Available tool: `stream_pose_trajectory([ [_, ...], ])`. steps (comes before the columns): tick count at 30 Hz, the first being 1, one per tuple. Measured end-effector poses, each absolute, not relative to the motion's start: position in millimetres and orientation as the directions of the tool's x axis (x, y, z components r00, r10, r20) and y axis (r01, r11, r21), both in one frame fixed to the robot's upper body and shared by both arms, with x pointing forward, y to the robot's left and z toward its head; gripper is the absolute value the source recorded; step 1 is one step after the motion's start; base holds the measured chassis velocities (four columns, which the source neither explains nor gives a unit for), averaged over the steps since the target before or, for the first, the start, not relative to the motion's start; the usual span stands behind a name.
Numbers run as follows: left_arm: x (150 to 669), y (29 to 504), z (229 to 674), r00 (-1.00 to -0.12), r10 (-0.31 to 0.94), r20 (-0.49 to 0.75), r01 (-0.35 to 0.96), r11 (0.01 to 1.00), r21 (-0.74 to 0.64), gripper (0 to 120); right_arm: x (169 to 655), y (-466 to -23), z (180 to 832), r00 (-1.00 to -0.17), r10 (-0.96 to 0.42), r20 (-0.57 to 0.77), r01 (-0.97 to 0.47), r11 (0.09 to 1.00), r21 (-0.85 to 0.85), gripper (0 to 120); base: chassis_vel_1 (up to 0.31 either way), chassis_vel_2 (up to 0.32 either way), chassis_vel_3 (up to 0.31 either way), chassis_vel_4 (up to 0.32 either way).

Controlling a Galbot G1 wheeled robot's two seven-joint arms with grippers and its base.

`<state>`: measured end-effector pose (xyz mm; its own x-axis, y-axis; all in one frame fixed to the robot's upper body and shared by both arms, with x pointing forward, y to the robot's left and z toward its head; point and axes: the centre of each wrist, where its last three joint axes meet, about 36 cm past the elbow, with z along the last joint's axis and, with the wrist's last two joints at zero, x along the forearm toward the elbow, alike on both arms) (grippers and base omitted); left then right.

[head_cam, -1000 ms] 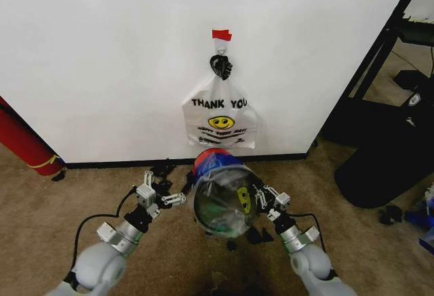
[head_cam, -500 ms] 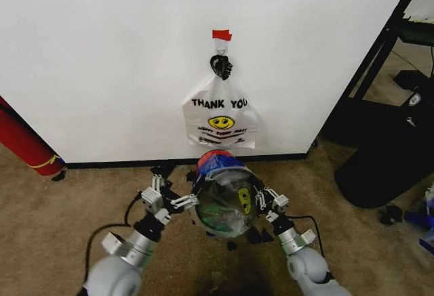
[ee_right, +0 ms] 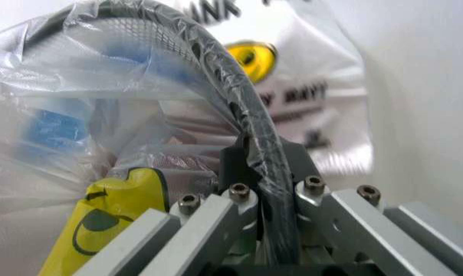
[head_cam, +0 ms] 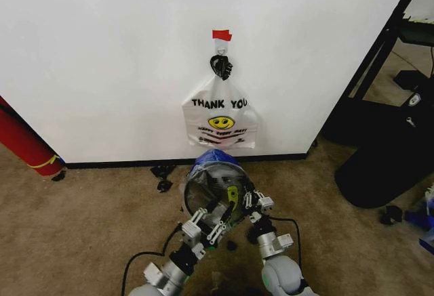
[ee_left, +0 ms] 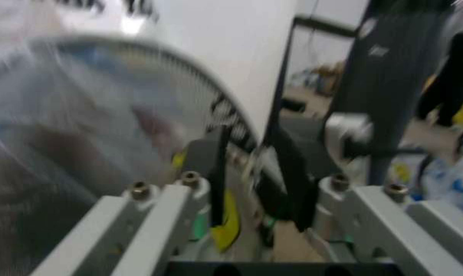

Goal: Pick up the garbage bag from the wall and place it over the trash bin.

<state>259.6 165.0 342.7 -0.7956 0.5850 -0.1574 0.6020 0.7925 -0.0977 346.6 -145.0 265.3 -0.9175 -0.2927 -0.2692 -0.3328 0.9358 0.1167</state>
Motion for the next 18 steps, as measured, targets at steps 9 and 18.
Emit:
stream_pose_trajectory([
  [9,268.8,154.0,356.4,-0.888,0.46,0.002,0.456,0.881,-0.123,0,350.3,-144.6,265.8,-0.875,-0.35,-0.334,-0.382,0.923,0.035,0,0.0,0.0,0.0,0.0],
  [18,277.6,140.6,367.5,-0.924,0.371,0.097,0.349,0.919,-0.184,0,353.4,-150.6,268.8,-0.84,-0.412,-0.354,-0.439,0.899,-0.004,0,0.0,0.0,0.0,0.0],
])
